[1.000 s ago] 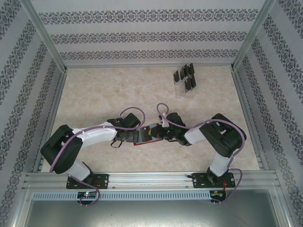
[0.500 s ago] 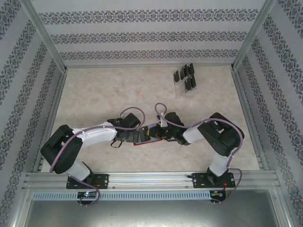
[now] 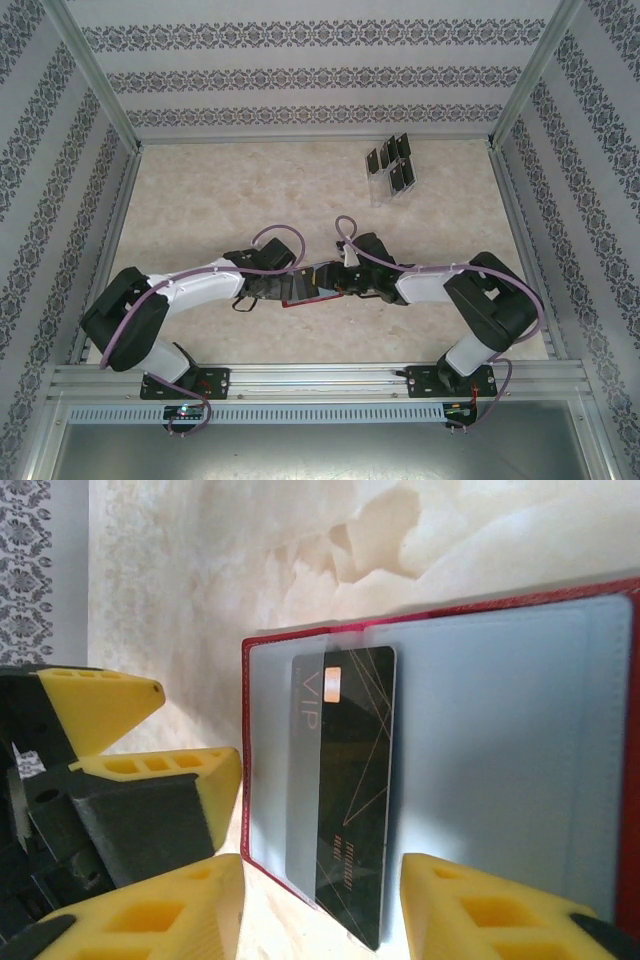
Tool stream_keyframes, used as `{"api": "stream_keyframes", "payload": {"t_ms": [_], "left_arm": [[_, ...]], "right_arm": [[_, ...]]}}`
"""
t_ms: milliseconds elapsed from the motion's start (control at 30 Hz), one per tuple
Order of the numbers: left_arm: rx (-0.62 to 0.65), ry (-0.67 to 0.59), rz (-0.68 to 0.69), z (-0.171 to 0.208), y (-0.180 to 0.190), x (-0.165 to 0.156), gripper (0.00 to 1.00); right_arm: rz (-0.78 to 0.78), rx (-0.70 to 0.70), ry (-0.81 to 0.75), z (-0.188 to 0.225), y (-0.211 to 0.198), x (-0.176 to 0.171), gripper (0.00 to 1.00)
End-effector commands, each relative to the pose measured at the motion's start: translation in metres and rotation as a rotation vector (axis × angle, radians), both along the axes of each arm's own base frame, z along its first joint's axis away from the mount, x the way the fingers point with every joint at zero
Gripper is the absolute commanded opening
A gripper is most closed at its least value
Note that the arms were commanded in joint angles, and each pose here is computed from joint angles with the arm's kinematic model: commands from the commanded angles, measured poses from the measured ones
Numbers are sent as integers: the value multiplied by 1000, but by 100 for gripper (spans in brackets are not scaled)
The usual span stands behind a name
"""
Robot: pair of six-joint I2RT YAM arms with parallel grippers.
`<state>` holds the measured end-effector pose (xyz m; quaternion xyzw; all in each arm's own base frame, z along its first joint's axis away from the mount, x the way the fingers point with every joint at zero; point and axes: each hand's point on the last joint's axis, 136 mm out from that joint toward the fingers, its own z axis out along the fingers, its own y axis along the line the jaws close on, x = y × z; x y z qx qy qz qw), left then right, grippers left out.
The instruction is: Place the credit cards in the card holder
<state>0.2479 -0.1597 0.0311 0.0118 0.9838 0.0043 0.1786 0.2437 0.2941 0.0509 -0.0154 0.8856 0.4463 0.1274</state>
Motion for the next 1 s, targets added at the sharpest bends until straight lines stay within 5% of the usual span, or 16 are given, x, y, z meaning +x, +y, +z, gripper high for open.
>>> {"api": "stream_keyframes", "payload": {"t_ms": [0,133,267,967], "left_arm": [[7,-40,-26,22,-3,4,100],[-28,-59,-39,35,-13,10,100],[-68,-66,-55,42,-28,19,100],[-104,-43,-134,18,-99,44,100]], "right_arm": [[-16,-67,3,-8,-16,0,38],[-26,-94,26,-20,-22,0,16],[-40,-121,43,-33,-27,1,7],[-90,-188,89,-58,-48,0,2]]}}
